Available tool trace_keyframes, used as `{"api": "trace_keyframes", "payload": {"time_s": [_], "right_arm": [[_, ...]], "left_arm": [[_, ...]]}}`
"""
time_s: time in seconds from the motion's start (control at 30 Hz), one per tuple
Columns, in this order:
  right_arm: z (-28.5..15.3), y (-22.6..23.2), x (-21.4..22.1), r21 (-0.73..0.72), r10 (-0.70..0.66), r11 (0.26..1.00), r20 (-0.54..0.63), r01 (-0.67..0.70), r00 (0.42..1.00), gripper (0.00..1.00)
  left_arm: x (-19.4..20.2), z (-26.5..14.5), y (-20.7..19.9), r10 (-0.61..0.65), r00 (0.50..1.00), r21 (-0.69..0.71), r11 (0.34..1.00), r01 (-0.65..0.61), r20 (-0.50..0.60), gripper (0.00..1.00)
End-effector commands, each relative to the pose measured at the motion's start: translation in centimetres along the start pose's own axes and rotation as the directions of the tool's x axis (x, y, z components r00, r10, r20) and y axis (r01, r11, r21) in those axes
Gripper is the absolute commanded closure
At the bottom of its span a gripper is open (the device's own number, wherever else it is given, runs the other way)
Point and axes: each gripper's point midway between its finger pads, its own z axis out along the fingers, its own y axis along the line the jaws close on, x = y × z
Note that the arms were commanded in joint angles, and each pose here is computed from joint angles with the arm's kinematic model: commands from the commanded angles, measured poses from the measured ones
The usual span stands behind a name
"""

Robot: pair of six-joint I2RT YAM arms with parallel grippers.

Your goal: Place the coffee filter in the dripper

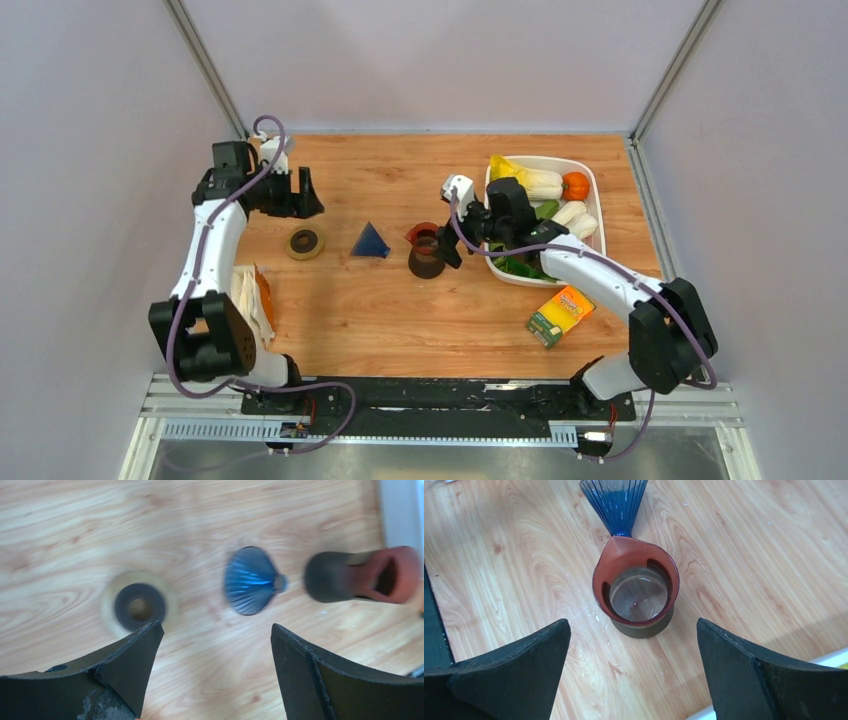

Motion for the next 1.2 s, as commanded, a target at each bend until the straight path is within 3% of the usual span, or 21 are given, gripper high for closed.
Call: {"api": "trace_keyframes", "payload": {"time_s": [0.0, 0.17, 0.43, 1.17], "right_arm": [[-2.8, 1.3, -2.6, -0.054, -0.056, 0.997, 0.03, 0.057, 0.998, 0.0], [-3.6, 1.3, -2.8, -0.043, -0.026, 0.999, 0.021, 0.027, 0.999, 0.0], [-3.7, -0.5, -3.2, 0.026, -0.018, 1.0, 0.013, 0.018, 1.0, 0.0], [-3.4, -1.7, -2.8, 0.063, -0.022, 0.998, -0.011, 0.023, 1.0, 0.0]], "left_arm": [[3.1, -1.4, 5.7, 0.028, 0.971, -0.161, 0.985, -0.068, -0.238, 0.12], [4.5, -0.9, 10.3, 0.07, 0.922, -0.265, 0.947, -0.181, -0.381, 0.23], [6.5, 3.1, 13.4, -0.065, 0.882, -0.301, 0.95, -0.089, -0.466, 0.39], [8.5, 8.3, 12.2, -0.043, 0.888, -0.283, 0.954, -0.099, -0.457, 0.68]]}}
